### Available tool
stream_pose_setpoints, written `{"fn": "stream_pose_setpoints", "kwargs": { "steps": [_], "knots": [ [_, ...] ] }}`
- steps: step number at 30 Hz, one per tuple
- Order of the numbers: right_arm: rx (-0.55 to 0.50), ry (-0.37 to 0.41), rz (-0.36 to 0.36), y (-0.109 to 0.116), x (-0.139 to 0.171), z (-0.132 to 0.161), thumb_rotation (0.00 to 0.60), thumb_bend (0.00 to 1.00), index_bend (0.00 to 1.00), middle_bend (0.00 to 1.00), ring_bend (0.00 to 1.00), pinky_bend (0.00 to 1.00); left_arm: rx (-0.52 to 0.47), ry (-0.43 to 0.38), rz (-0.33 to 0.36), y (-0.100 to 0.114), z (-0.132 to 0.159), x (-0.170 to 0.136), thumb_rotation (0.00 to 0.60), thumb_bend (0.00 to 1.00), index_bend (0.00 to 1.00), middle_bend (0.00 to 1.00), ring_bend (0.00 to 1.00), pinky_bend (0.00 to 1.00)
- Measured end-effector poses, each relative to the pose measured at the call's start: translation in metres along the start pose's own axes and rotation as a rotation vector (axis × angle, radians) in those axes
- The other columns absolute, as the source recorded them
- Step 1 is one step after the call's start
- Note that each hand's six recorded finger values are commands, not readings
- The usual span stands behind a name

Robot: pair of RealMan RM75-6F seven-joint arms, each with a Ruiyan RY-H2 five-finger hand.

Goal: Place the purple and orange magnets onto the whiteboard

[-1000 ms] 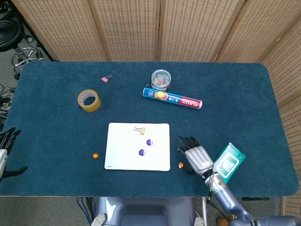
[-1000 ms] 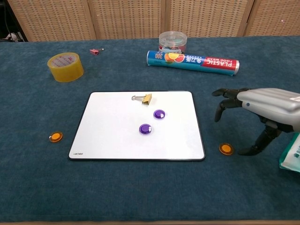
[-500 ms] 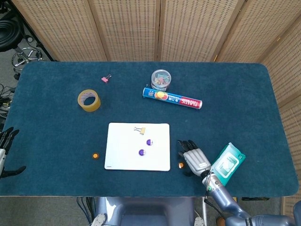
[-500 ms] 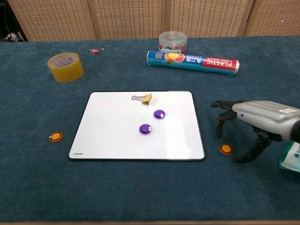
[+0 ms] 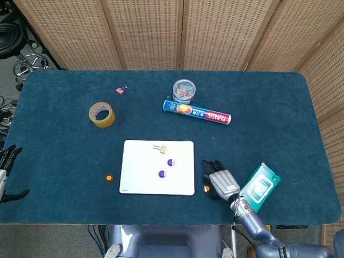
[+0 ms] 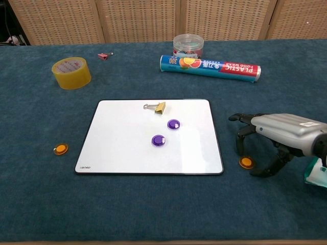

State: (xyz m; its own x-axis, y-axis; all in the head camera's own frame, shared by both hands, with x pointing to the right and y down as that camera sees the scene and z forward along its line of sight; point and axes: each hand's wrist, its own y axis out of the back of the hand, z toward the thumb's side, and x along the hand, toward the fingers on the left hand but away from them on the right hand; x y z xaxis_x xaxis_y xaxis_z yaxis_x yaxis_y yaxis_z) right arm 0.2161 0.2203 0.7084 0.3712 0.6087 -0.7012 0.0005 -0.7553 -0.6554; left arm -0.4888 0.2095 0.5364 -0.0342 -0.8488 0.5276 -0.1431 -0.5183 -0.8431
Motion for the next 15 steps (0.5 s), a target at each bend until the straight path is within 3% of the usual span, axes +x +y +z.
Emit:
{"fn": "stream_pose_setpoints", "kwargs": {
  "steps": [15],
  "knots": [
    [0.004,-0.023,0.004,-0.0026,-0.0011,-0.0064,0.600,0.34,0.50,0.00,0.00,0.00,-0.001,-0.002,-0.001,0.0004,-0.0002,-0.0004,0.600,0.11,0.00,0.00,0.00,0.00]
  ]
}}
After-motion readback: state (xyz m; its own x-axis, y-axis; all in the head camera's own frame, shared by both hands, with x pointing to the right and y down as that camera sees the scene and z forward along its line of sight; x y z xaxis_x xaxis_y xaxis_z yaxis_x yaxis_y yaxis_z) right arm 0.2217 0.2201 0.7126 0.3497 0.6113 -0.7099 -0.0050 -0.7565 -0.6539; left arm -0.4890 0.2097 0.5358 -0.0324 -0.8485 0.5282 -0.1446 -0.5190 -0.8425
